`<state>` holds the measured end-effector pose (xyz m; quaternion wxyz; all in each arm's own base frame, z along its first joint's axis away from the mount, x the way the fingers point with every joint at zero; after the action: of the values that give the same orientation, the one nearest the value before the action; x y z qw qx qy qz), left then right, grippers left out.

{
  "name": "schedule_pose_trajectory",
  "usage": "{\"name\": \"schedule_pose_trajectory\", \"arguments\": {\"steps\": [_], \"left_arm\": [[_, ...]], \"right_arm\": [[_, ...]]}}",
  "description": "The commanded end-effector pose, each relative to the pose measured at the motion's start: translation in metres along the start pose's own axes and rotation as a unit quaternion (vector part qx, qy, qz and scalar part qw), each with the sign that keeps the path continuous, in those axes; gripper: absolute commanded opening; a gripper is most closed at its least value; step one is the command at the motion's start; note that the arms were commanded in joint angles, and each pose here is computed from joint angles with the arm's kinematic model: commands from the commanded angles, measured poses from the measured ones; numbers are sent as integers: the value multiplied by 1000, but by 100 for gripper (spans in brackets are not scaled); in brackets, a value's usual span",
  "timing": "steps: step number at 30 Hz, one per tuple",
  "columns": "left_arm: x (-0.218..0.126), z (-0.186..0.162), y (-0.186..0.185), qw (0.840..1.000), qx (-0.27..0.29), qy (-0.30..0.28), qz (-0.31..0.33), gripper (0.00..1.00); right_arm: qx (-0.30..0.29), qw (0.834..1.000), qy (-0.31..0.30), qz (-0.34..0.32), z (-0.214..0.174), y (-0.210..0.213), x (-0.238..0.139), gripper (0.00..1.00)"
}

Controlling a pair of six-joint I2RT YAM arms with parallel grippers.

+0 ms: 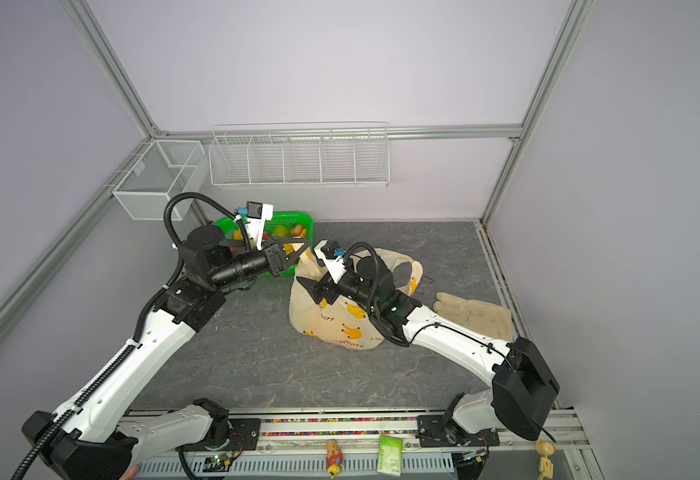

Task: Place the fake fruits into the plastic bag and tie a complex knot

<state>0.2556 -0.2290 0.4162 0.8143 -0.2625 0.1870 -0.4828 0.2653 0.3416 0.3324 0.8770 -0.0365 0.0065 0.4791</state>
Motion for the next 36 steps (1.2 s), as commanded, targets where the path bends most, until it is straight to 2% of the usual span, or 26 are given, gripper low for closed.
{"name": "schedule_pose_trajectory", "arguments": {"steps": [1,5,7,10,15,22,26,30,36], "left_arm": [[-5,5,-5,999,-27,-24,-1,0],[-7,6,-5,998,-46,-32,1,0],[-8,7,-5,998,-56,-37,2,0],[-10,8,-6,997,-71,-44,3,0],[-14,9,-6,995,-88,-52,6,0],[-15,13,-5,994,-92,-58,19,0],[-13,19,-5,995,-80,-59,30,0],[-11,24,-3,995,-70,-58,39,0],[-8,32,9,994,-69,-59,53,0]], "right_arm": [[-5,993,-26,-112,23,-13,3,89],[6,980,-33,-197,27,-18,10,83],[9,975,-46,-215,27,-16,14,79],[14,969,-57,-240,25,-16,21,78],[24,953,-35,-299,1,-23,33,79],[17,948,25,-318,-52,-26,32,60],[12,949,42,-312,-68,-24,26,57],[0,956,47,-290,-70,-19,23,42],[-18,967,63,-246,-80,-14,25,14]]}}
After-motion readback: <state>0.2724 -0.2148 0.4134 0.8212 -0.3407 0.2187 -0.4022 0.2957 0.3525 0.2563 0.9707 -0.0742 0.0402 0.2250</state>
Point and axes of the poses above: each gripper's point midway between its finger pads, its own x axis out along the fingers, its own y axis along the line the jaws close on, z = x × y, the point moved 4 cm from there along -x, back along the fingers, and after that the axes turned 5 degrees about -x, right-handed, at the moved point
